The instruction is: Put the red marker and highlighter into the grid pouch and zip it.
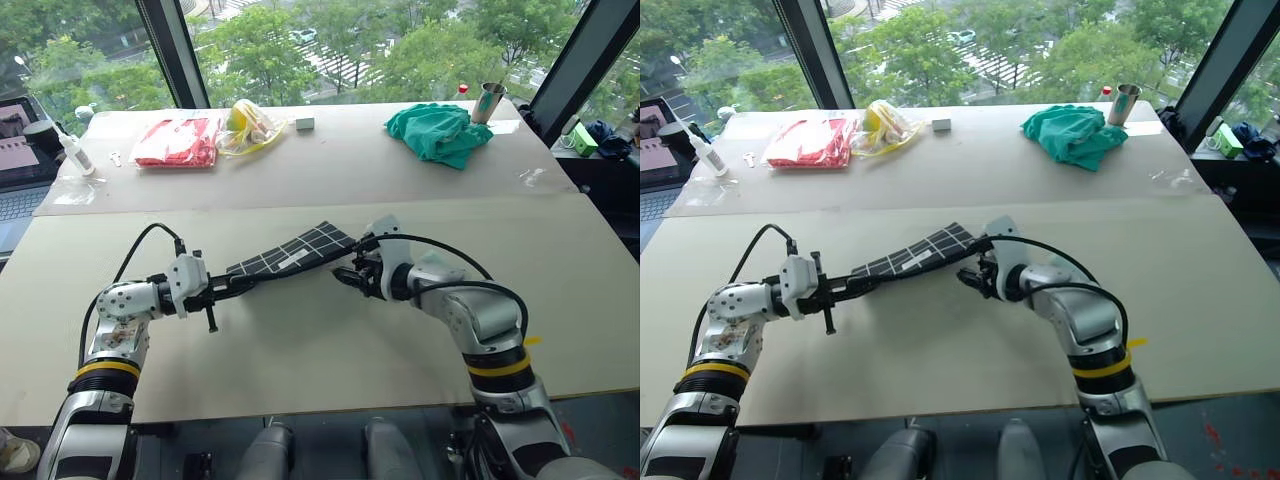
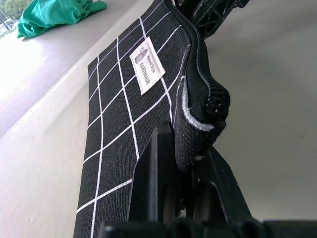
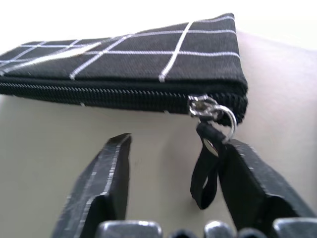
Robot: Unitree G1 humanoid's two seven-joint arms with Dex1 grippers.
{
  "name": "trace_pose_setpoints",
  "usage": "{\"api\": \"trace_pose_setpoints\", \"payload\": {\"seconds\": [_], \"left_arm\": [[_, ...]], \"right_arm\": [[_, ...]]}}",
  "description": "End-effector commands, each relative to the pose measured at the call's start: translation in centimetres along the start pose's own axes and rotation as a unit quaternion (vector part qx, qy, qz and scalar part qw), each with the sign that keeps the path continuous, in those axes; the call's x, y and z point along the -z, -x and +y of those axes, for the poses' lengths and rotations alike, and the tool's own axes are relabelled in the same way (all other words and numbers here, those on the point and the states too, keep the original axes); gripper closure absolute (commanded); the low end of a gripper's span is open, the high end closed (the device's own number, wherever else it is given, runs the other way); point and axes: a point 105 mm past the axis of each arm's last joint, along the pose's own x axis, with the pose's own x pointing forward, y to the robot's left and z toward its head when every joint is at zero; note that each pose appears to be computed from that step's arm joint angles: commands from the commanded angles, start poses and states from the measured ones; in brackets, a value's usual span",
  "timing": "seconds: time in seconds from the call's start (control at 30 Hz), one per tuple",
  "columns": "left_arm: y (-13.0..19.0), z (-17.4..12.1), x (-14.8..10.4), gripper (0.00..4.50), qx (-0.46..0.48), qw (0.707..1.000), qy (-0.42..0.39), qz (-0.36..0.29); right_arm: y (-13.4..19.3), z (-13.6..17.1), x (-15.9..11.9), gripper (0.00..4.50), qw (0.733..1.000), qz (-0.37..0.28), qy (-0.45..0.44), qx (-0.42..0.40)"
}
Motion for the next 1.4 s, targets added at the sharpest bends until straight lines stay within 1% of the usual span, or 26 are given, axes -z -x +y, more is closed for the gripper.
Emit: {"api": "trace_pose_setpoints", "payload": {"seconds": [0.03,0.1,0.13,0.2,0.27,0.33,0.37,0.47,0.57,0.67,0.73,0.8,0.87,0.97,1.07,1.13,1.2,1.23,1.3,1.33,1.37,1.4], "left_arm": [[0.0,0.1,-0.4,4.5,-0.006,1.0,-0.008,-0.002],[0.0,0.0,-0.3,4.5,-0.007,1.0,-0.008,-0.002],[0.0,0.0,-0.3,4.5,-0.007,1.0,-0.008,-0.002],[-0.1,0.0,-0.3,4.5,-0.007,1.0,-0.008,-0.001],[-0.2,0.1,-0.4,4.5,-0.006,1.0,-0.009,-0.002],[-0.2,0.1,-0.4,4.5,-0.006,1.0,-0.01,-0.003],[-0.2,0.1,-0.4,4.5,-0.006,1.0,-0.01,-0.003],[-0.4,0.2,-0.5,4.5,-0.005,1.0,-0.01,-0.005],[-0.6,0.2,-0.5,4.5,-0.003,1.0,-0.01,-0.007],[-0.8,0.2,-0.7,4.5,-0.001,1.0,-0.011,-0.01],[-0.8,0.2,-0.7,4.5,0.0,1.0,-0.012,-0.011],[-0.9,0.2,-0.7,4.5,0.0,1.0,-0.011,-0.012],[-1.0,0.1,-0.7,4.5,0.003,1.0,-0.011,-0.013],[-1.1,0.0,-0.7,4.5,0.006,1.0,-0.009,-0.014],[-1.1,0.0,-0.7,4.5,0.007,1.0,-0.008,-0.014],[-1.1,-0.1,-0.7,4.5,0.007,1.0,-0.007,-0.015],[-1.2,-0.1,-0.7,4.5,0.007,1.0,-0.006,-0.015],[-1.2,-0.2,-0.7,4.5,0.006,1.0,-0.006,-0.015],[-1.2,-0.2,-0.7,4.5,0.005,1.0,-0.005,-0.015],[-1.2,-0.2,-0.7,4.5,0.003,1.0,-0.004,-0.016],[-1.1,-0.2,-0.7,4.5,0.002,1.0,-0.003,-0.016],[-1.1,-0.2,-0.7,4.5,0.0,1.0,-0.002,-0.017]], "right_arm": [[0.7,1.0,-1.2,3.36,0.999,-0.018,0.042,-0.026],[0.7,1.1,-1.1,3.97,0.998,-0.009,0.06,-0.031],[0.7,1.2,-1.0,4.41,0.997,-0.005,0.068,-0.034],[0.7,1.3,-0.8,4.41,0.996,0.006,0.078,-0.039],[0.8,2.6,-0.2,4.41,0.988,0.034,0.131,-0.071],[0.7,3.1,0.1,4.41,0.983,0.048,0.157,-0.084],[0.5,3.1,0.0,4.41,0.983,0.05,0.158,-0.084],[-0.7,3.9,-0.3,4.41,0.969,0.063,0.218,-0.097],[-1.7,4.8,-1.2,4.41,0.962,0.059,0.241,-0.114],[-1.7,7.1,-2.2,4.41,0.948,0.05,0.261,-0.174],[-1.5,7.5,-2.2,4.41,0.939,0.053,0.28,-0.194],[-1.7,7.6,-2.6,4.41,0.939,0.052,0.267,-0.21],[-1.8,8.3,-3.3,4.41,0.942,0.037,0.227,-0.244],[-2.3,8.8,-4.2,4.41,0.945,0.023,0.192,-0.265],[-2.7,9.8,-4.1,4.41,0.94,0.023,0.186,-0.285],[-3.3,9.8,-3.7,4.41,0.94,0.027,0.188,-0.282],[-3.8,9.6,-3.6,3.82,0.943,0.024,0.189,-0.272],[-3.6,9.7,-3.8,3.65,0.943,0.016,0.18,-0.28],[-2.9,9.8,-3.9,2.96,0.939,0.006,0.175,-0.295],[-2.3,9.9,-3.7,2.52,0.936,0.007,0.175,-0.306],[-1.9,10.0,-3.4,2.31,0.934,0.01,0.173,-0.312],[-1.5,9.9,-3.0,1.96,0.934,0.015,0.169,-0.316]]}}
